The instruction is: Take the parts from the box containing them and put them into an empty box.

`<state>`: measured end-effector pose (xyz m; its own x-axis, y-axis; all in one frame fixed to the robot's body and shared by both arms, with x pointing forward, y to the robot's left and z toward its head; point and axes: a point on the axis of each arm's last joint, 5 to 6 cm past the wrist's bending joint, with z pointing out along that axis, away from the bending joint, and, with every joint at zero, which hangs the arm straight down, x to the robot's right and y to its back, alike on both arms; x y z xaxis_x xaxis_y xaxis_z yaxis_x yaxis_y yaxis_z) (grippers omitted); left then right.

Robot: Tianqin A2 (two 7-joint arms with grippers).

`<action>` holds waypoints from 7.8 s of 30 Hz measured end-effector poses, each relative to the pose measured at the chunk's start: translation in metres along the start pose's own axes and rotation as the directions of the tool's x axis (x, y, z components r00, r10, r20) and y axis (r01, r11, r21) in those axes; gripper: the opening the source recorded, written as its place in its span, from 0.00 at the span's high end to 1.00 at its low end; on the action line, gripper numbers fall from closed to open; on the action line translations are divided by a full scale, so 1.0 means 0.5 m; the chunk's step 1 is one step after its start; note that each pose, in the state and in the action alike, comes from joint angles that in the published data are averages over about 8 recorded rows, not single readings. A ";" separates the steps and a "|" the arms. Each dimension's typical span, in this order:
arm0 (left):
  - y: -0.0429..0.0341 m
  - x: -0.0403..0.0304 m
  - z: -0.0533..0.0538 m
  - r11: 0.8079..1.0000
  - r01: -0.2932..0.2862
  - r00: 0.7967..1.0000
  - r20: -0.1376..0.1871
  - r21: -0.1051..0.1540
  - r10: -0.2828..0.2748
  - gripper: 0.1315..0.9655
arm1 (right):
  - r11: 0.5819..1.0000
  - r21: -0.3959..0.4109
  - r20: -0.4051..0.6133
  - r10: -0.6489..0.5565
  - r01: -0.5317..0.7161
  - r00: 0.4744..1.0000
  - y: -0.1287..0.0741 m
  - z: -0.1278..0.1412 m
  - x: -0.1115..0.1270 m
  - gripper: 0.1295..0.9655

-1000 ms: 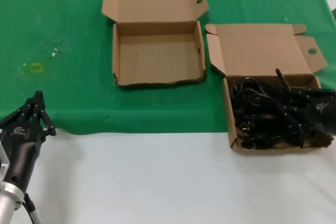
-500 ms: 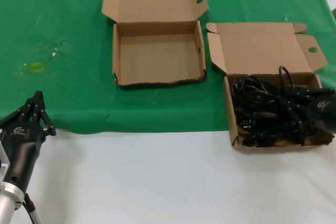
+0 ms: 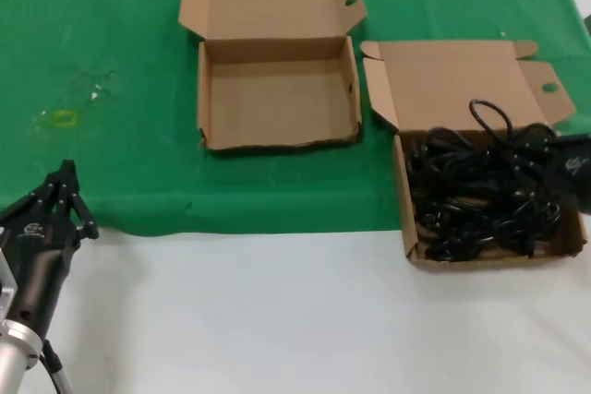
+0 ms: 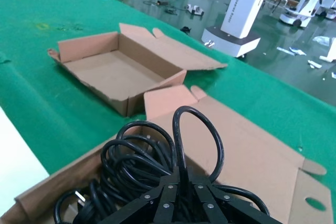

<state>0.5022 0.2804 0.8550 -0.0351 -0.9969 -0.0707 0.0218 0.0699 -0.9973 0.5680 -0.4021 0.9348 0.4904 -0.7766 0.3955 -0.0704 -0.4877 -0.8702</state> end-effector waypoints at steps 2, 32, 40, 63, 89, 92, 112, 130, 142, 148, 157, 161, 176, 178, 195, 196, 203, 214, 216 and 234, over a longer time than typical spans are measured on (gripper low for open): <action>0.000 0.000 0.000 1.000 0.000 1.000 0.000 0.000 0.000 0.99 | 1.000 0.007 -0.004 -0.003 0.003 1.000 -0.009 -0.002 0.002 0.95; 0.000 0.000 0.000 1.000 0.001 1.000 0.000 0.000 -0.001 0.99 | 0.985 0.174 0.039 -0.014 0.007 0.999 -0.136 0.168 -0.019 0.95; 0.000 0.000 0.000 1.000 0.000 1.000 0.000 0.000 0.000 0.99 | 0.979 0.206 0.080 -0.025 0.008 0.996 -0.170 0.277 -0.033 0.95; 0.000 0.000 0.000 1.000 0.000 1.000 0.000 0.000 0.000 0.99 | 0.973 0.233 0.176 -0.034 -0.008 0.984 -0.230 0.461 -0.098 0.95; 0.000 0.000 0.000 1.000 0.000 1.000 0.000 0.000 0.000 0.99 | 0.979 0.201 0.178 -0.018 -0.018 0.984 -0.217 0.471 -0.119 0.88; 0.000 0.000 0.000 1.000 0.000 1.000 0.000 0.000 0.000 0.99 | 0.979 0.205 0.176 -0.018 -0.018 0.984 -0.218 0.472 -0.119 0.85; 0.000 0.000 0.000 1.000 0.000 1.000 0.000 0.000 0.000 0.99 | 0.947 0.316 0.097 0.028 -0.057 0.995 -0.184 0.381 -0.065 0.45; 0.000 0.000 0.000 1.000 0.000 1.000 0.000 0.000 0.000 0.98 | 0.935 0.342 0.009 0.102 -0.099 0.995 -0.158 0.251 -0.072 0.12; 0.000 0.000 0.000 1.000 0.000 1.000 0.000 0.000 0.000 0.92 | 0.935 0.338 -0.007 0.119 -0.110 0.993 -0.146 0.245 -0.085 0.01; 0.000 0.000 0.000 1.000 0.000 1.000 0.000 0.000 0.000 0.88 | 0.934 0.334 -0.032 0.145 -0.126 0.989 -0.129 0.237 -0.103 0.00; 0.000 0.000 0.000 1.000 0.000 1.000 0.000 0.000 0.000 0.72 | 0.933 0.325 -0.075 0.189 -0.155 0.979 -0.102 0.220 -0.134 0.00; 0.000 0.000 0.000 1.000 0.000 1.000 0.000 0.000 0.000 0.63 | 0.932 0.322 -0.096 0.208 -0.168 0.973 -0.089 0.211 -0.148 0.00; 0.000 0.000 0.000 1.000 0.000 1.000 0.000 0.000 0.000 0.21 | 0.926 0.309 -0.174 0.277 -0.215 0.945 -0.048 0.172 -0.198 0.00; 0.000 0.000 0.000 1.000 0.000 1.000 0.000 0.000 0.000 0.21 | 0.925 0.308 -0.184 0.286 -0.221 0.940 -0.043 0.166 -0.204 0.00; 0.000 0.000 0.000 1.000 0.000 1.000 0.000 0.000 0.000 0.02 | 0.915 0.296 -0.278 0.356 -0.274 0.892 -0.005 0.112 -0.257 0.00; 0.000 0.000 0.000 1.000 0.000 1.000 0.000 0.000 0.000 0.01 | 0.915 0.295 -0.284 0.360 -0.277 0.889 -0.003 0.108 -0.260 0.00; 0.000 0.000 0.000 1.000 0.000 1.000 0.000 0.000 0.000 0.00 | 0.909 0.291 -0.323 0.386 -0.297 0.864 0.010 0.083 -0.280 0.00; 0.000 0.000 0.000 1.000 0.000 1.000 0.000 0.000 0.000 0.00 | 0.903 0.286 -0.372 0.414 -0.322 0.831 0.024 0.051 -0.304 0.00; 0.000 0.000 0.000 1.000 0.000 1.000 0.000 0.000 0.000 0.00 | 0.903 0.286 -0.373 0.414 -0.322 0.830 0.024 0.050 -0.304 0.00; 0.000 0.000 0.000 1.000 0.000 1.000 0.000 0.000 0.000 0.00 | 0.902 0.285 -0.374 0.415 -0.323 0.830 0.025 0.049 -0.305 0.00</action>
<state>0.5022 0.2804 0.8550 -0.0351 -0.9969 -0.0706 0.0218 0.0699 -0.9973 0.5139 -0.2800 0.8566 0.0533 -0.9956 0.0771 0.0263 -0.0758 -0.9968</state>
